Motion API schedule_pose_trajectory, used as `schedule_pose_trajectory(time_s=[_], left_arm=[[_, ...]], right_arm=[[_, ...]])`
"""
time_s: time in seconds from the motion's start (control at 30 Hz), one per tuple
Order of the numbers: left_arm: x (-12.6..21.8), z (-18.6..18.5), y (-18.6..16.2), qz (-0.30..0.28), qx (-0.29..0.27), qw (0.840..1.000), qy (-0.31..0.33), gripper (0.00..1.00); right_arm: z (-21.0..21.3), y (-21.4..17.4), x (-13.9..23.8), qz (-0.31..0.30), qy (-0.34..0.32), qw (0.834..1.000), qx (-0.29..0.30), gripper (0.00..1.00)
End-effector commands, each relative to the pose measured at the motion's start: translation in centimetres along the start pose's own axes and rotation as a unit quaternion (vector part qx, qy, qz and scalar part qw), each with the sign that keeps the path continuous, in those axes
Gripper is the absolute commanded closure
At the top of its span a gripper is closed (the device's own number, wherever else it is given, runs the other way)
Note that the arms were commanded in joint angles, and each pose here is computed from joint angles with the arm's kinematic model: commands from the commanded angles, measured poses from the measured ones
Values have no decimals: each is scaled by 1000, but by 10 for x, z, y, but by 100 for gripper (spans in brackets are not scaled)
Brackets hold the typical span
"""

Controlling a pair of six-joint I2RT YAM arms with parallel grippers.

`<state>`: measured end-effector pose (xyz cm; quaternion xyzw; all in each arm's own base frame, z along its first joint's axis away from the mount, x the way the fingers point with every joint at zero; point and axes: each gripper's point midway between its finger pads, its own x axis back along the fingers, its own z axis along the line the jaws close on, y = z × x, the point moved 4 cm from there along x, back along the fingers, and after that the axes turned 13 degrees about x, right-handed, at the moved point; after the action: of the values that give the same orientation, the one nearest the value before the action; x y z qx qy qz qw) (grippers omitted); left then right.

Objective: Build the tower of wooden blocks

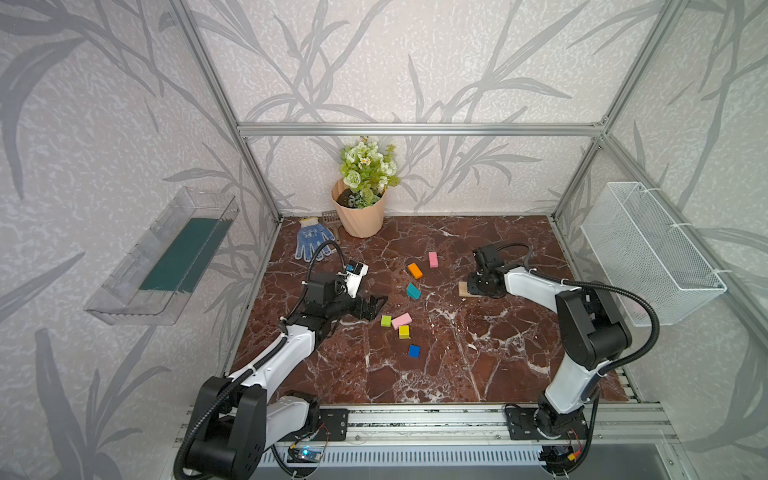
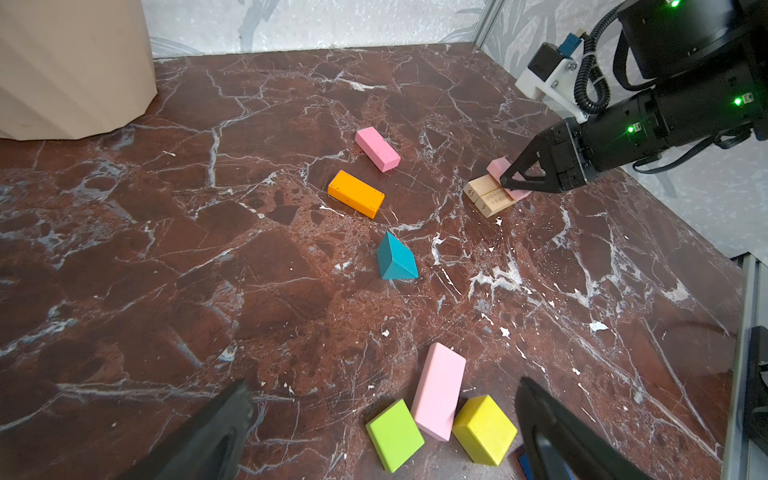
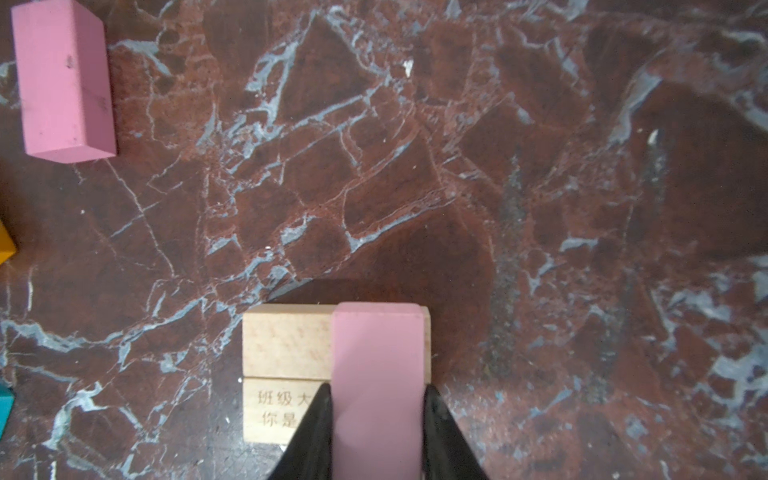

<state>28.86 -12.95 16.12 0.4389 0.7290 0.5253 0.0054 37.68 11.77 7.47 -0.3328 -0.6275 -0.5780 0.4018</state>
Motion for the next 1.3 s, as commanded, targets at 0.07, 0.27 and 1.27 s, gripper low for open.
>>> schedule_pose_trajectory(time_s=[0.07, 0.27, 1.27], left_arm=[[3, -4, 4, -14, -20, 1000, -4, 1], [3, -4, 4, -13, -20, 1000, -3, 1], [3, -4, 4, -13, -18, 1000, -2, 1]], right_arm=[[-3, 10, 5, -7, -9, 1000, -5, 100], [-3, 11, 5, -5, -9, 1000, -4, 98], [0, 8, -3, 9, -10, 1000, -1, 91]])
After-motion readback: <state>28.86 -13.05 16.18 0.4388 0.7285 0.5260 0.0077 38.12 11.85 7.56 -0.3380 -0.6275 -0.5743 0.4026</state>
